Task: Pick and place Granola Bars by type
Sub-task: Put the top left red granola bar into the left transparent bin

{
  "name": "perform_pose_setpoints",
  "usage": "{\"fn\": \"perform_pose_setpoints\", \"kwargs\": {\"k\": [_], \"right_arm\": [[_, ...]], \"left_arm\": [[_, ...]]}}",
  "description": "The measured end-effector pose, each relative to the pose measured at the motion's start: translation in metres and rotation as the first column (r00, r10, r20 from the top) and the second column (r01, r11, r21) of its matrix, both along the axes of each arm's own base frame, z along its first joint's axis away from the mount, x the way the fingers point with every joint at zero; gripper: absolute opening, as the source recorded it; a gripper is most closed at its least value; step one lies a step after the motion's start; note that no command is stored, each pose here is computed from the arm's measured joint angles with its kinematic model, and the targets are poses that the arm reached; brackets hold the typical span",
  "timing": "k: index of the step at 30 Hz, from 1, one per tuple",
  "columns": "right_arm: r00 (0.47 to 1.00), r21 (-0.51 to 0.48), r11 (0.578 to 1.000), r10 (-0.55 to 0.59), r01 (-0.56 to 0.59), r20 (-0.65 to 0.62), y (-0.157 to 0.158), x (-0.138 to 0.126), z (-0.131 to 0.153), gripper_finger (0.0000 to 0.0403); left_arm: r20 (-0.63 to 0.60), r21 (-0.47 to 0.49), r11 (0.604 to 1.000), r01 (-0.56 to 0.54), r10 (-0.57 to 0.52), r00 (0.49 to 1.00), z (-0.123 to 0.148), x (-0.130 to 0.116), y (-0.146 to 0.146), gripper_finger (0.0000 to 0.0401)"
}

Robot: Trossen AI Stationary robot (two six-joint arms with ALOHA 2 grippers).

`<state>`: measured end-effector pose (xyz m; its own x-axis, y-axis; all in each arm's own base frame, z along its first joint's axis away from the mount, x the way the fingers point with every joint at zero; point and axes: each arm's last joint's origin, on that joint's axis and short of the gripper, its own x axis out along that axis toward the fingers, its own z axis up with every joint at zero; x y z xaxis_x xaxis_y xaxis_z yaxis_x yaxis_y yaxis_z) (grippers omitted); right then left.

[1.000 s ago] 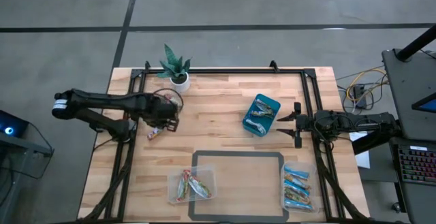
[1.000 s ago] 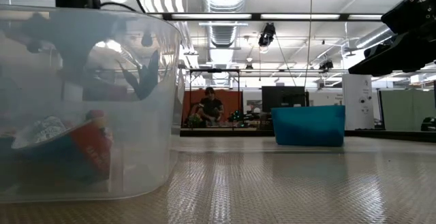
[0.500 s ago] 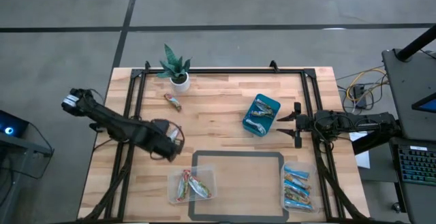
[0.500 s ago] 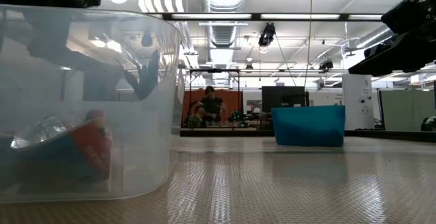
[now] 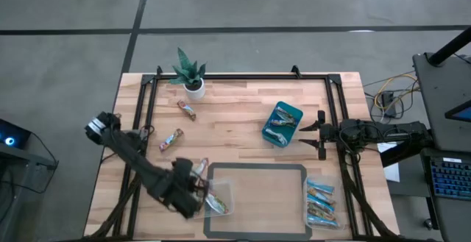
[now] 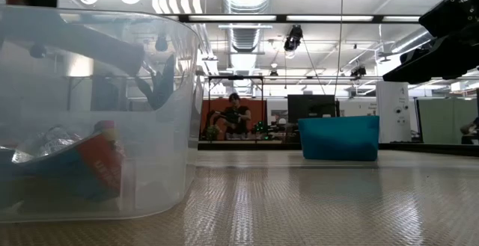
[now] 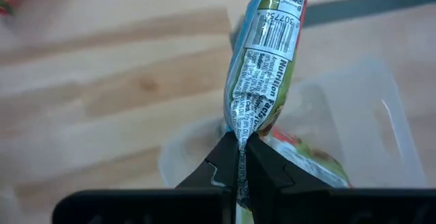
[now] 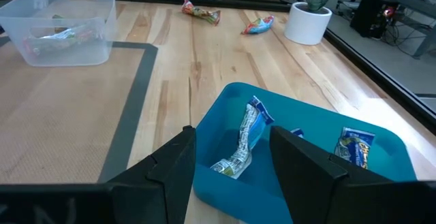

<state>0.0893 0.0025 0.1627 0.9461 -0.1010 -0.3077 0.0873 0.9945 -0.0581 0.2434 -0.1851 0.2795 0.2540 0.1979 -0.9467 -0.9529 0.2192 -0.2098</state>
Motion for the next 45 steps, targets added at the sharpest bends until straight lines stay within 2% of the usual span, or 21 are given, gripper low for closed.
{"fn": "perform_pose_setpoints", "kwargs": {"k": [8, 15, 21, 27, 35, 45], "right_arm": [[1.000, 0.000, 1.000, 0.000, 0.000, 0.000, 0.000, 0.000, 0.000, 0.0176], [1.000, 0.000, 1.000, 0.000, 0.000, 0.000, 0.000, 0.000, 0.000, 0.0176], [1.000, 0.000, 1.000, 0.000, 0.000, 0.000, 0.000, 0.000, 0.000, 0.0176], [1.000, 0.000, 1.000, 0.000, 0.000, 0.000, 0.000, 0.000, 0.000, 0.0176], [1.000, 0.000, 1.000, 0.000, 0.000, -0.001, 0.000, 0.000, 0.000, 0.0176], [1.000, 0.000, 1.000, 0.000, 0.000, -0.001, 0.000, 0.000, 0.000, 0.0176]], "left_arm": [[-0.005, 0.009, 0.999, -0.044, 0.044, 0.999, -0.013, 0.005, -0.043, 0.0000], [0.009, 0.003, 0.997, -0.081, 0.081, 0.997, -0.021, 0.018, -0.061, 0.0000], [0.043, -0.003, 0.987, -0.160, 0.160, 0.986, -0.031, 0.030, -0.073, 0.0000], [0.041, 0.006, 0.976, -0.218, 0.218, 0.975, -0.048, 0.040, -0.081, 0.0000], [0.095, -0.036, 0.964, -0.262, 0.264, 0.960, -0.068, 0.068, -0.082, 0.0000], [0.187, -0.089, 0.960, -0.267, 0.279, 0.942, -0.074, 0.086, -0.081, 0.0000]]}}
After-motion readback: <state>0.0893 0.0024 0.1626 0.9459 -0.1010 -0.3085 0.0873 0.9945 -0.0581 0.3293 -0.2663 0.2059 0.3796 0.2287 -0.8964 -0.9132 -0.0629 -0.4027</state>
